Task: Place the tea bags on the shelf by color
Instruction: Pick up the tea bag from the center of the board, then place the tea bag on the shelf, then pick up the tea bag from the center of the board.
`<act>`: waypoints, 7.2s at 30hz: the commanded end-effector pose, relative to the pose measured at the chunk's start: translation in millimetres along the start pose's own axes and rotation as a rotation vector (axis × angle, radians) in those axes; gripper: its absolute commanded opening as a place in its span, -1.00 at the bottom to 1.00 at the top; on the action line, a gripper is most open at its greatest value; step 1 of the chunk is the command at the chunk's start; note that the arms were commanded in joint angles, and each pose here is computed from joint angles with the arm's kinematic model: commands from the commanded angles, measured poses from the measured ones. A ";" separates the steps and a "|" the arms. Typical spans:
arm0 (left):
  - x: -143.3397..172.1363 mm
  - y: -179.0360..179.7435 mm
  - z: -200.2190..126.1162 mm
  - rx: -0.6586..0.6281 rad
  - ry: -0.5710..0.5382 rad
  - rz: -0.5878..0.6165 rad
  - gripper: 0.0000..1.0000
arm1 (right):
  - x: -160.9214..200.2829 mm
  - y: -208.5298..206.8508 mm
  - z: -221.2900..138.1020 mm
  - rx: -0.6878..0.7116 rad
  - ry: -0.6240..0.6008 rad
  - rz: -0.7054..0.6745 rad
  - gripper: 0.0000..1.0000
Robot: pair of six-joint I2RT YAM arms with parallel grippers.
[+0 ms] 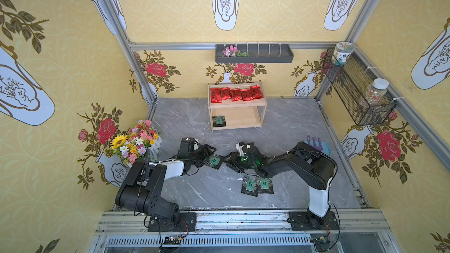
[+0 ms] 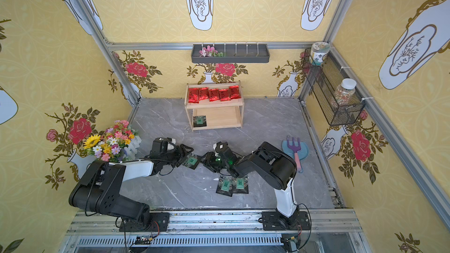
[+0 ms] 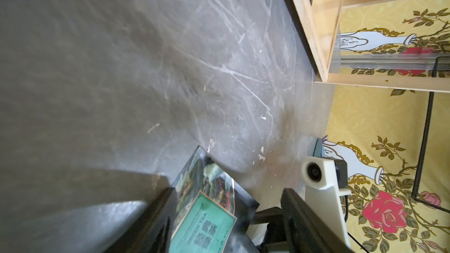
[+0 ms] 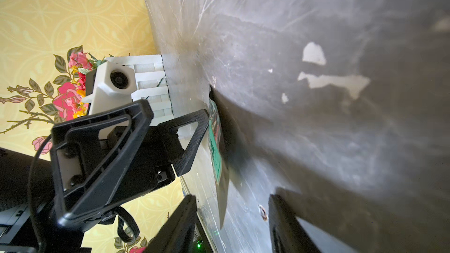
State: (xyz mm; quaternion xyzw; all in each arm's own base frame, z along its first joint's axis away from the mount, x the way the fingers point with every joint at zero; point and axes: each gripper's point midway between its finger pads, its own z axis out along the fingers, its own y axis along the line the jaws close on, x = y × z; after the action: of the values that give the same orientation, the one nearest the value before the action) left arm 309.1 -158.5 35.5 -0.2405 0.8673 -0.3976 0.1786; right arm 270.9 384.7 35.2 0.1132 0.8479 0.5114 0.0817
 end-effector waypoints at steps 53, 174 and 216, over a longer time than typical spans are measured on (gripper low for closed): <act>-50.0 -104.2 -78.0 0.240 -0.164 0.038 0.51 | -167.0 77.3 -39.2 -0.232 -0.635 -0.026 -1.00; -51.1 -88.7 -80.4 0.258 -0.164 0.044 0.51 | -172.2 62.3 -7.0 0.266 -0.496 -0.260 0.13; 123.6 -63.2 19.8 0.099 0.354 0.421 0.49 | 71.7 -63.8 -128.2 0.621 0.106 -0.603 -0.05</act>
State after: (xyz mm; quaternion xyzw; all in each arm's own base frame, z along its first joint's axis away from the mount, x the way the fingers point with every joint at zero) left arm 240.0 -276.6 62.3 0.0203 0.8931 -0.4322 0.1228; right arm 160.8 267.5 34.1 -0.1588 0.9582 0.1970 0.1336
